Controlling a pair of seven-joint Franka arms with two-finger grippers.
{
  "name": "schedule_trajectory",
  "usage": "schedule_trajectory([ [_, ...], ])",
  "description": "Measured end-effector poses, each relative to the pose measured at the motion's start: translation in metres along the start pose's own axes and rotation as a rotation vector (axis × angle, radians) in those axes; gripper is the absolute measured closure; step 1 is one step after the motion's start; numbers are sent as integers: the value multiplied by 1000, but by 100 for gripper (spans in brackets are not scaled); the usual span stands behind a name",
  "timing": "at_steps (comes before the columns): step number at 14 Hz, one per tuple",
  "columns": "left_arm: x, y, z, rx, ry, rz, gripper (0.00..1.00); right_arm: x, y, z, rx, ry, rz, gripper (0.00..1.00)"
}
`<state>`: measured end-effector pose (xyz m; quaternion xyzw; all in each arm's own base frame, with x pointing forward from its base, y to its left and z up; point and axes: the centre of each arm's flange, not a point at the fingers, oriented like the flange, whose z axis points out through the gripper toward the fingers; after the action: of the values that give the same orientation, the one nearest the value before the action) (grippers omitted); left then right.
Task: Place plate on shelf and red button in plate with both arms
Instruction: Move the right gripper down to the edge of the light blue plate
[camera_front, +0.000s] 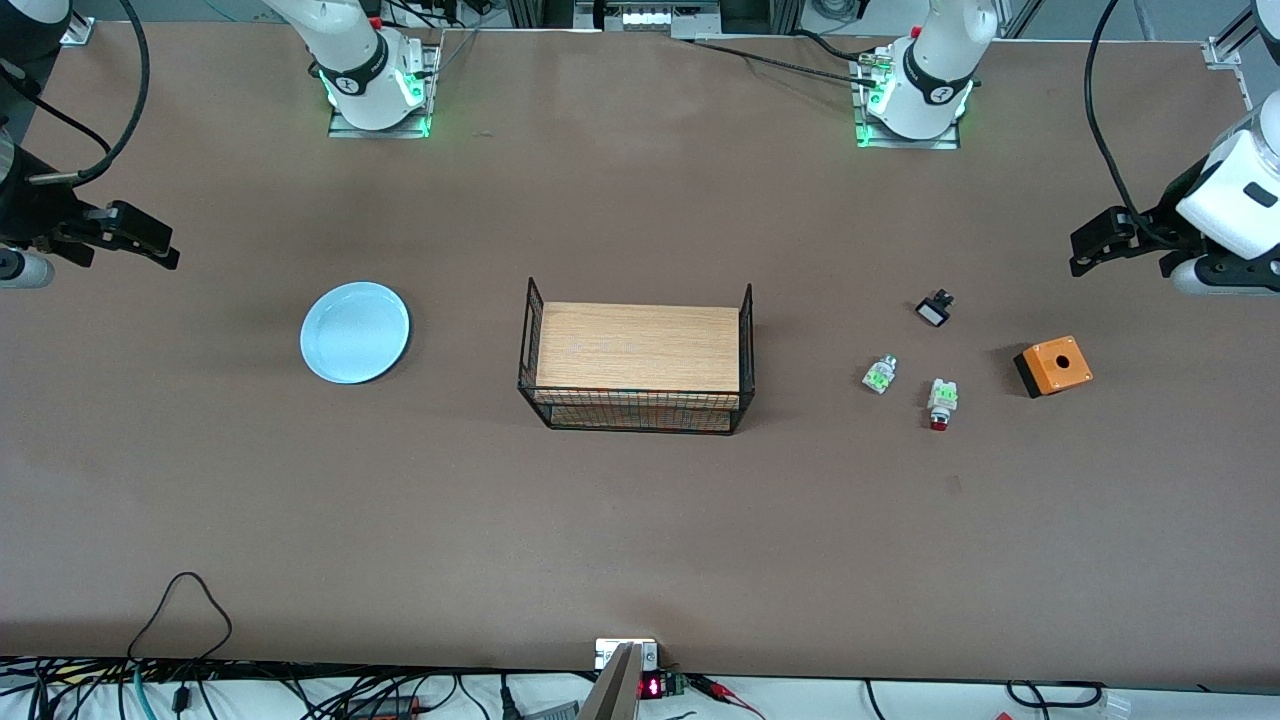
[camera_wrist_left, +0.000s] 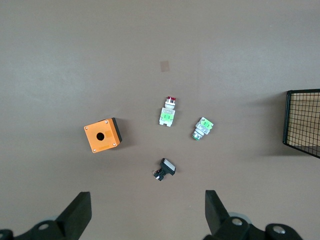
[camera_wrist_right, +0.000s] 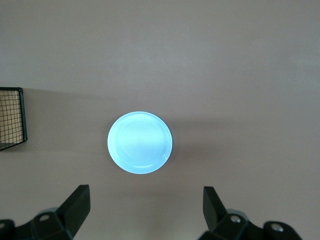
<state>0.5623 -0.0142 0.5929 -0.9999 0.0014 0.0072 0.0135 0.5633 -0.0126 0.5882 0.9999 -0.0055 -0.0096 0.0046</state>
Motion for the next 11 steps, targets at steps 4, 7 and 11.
schedule_trajectory([
  [4,1,0,2,0,-5,-2,0,-3,0,-1,0,-20,-3,0],
  [7,1,-1,1,0,-4,-4,0,0,0,7,-1,-39,-3,0],
  [11,2,-2,-4,-1,5,-6,0,22,-7,48,-8,-86,-10,0],
])
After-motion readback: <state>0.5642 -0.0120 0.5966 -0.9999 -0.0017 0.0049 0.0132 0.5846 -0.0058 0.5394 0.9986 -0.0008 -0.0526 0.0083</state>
